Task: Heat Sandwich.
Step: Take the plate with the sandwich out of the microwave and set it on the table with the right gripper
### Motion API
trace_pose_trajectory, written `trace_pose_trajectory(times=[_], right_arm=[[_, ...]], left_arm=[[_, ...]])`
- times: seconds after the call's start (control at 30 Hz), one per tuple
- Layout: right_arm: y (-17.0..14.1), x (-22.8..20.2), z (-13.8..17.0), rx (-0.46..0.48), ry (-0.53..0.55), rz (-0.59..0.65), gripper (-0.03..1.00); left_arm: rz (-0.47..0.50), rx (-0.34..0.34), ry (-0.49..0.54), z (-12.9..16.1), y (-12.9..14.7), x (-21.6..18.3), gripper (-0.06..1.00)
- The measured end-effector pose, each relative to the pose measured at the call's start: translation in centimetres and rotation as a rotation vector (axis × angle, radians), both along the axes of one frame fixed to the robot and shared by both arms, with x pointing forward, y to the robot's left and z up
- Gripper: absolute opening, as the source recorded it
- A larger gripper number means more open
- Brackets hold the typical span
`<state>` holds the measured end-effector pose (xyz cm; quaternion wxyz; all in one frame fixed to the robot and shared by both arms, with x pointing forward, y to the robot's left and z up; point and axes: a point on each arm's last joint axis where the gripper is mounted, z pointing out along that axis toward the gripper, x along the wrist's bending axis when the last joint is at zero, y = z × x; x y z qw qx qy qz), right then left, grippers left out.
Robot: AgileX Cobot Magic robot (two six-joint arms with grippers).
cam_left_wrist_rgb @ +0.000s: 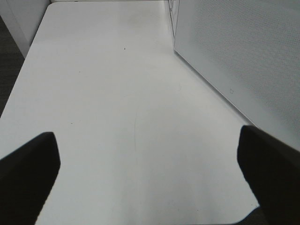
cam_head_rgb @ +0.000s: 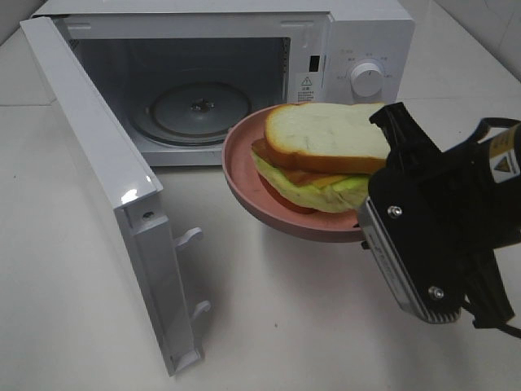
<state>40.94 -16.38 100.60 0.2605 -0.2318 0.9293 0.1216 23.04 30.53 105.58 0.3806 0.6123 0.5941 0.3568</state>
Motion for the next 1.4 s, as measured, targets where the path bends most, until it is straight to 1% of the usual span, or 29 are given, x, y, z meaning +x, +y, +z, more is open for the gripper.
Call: trace_pose_trajectory(times=[0.17,0.37,0.43,0.47,0.5,0.53,0.6,0.63,0.7,0.77,0.8,0.9,0.93,1.03,1.1,1.13,1.2,1.23,1.27,1.37,1.4], right_arm=[[-0.9,-0.9,-0.3,0.004,0.002,-0.044,0.09],[-2.1,-1.6,-0.7,0.001,-0.001,-0.148,0.09],[-2.7,-1.6,-0.8,-0.013,-0.005,-0.212,0.09],[-2.7,-1.6,-0.8,-0.013,-0.005,-0.212,0.09],[-2.8,-1.5,-0.8,-0.016,-0.003,-0.235,0.09],[-3.0,-1.4,-0.8,-0.012,-0.003,-0.294,0.09],[-3.2,-1.3,-0.8,-0.005,-0.008,-0.348,0.09],[-3.2,-1.3,-0.8,-0.005,-0.008,-0.348,0.09],[-3.6,-1.1,-0.7,0.005,-0.01,-0.431,0.09],[-3.9,-1.1,-0.8,0.002,-0.011,-0.492,0.09],[-3.9,-1.1,-0.8,0.002,-0.011,-0.492,0.09],[-4.5,-1.0,-0.8,-0.006,-0.016,-0.602,0.09],[-4.5,-1.0,-0.8,-0.006,-0.016,-0.602,0.09],[-5.1,-1.0,-0.8,-0.019,-0.012,-0.704,0.09],[-5.2,-1.0,-0.8,-0.022,-0.01,-0.722,0.09],[-5.6,-1.1,-0.8,-0.037,-0.007,-0.767,0.09],[-5.8,-1.2,-0.9,-0.047,0.0,-0.814,0.09],[-5.8,-1.2,-0.9,-0.047,0.0,-0.814,0.09],[-6.1,-1.4,-0.9,-0.053,0.008,-0.859,0.09],[-6.4,-1.5,-0.9,-0.057,0.017,-0.934,0.09],[-6.4,-1.5,-0.9,-0.057,0.017,-0.934,0.09]], left_arm=[[0.0,0.0,0.0,0.0,0.0,0.0,0.97],[0.0,0.0,0.0,0.0,0.0,0.0,0.97],[0.0,0.0,0.0,0.0,0.0,0.0,0.97],[0.0,0.0,0.0,0.0,0.0,0.0,0.97],[0.0,0.0,0.0,0.0,0.0,0.0,0.97],[0.0,0.0,0.0,0.0,0.0,0.0,0.97],[0.0,0.0,0.0,0.0,0.0,0.0,0.97],[0.0,0.0,0.0,0.0,0.0,0.0,0.97],[0.0,0.0,0.0,0.0,0.0,0.0,0.97],[0.0,0.0,0.0,0.0,0.0,0.0,0.97],[0.0,0.0,0.0,0.0,0.0,0.0,0.97],[0.0,0.0,0.0,0.0,0.0,0.0,0.97],[0.0,0.0,0.0,0.0,0.0,0.0,0.97],[0.0,0.0,0.0,0.0,0.0,0.0,0.97],[0.0,0.0,0.0,0.0,0.0,0.0,0.97],[0.0,0.0,0.0,0.0,0.0,0.0,0.97],[0.0,0.0,0.0,0.0,0.0,0.0,0.97],[0.0,0.0,0.0,0.0,0.0,0.0,0.97],[0.0,0.0,0.0,0.0,0.0,0.0,0.97],[0.0,0.0,0.0,0.0,0.0,0.0,0.97],[0.0,0.0,0.0,0.0,0.0,0.0,0.97]])
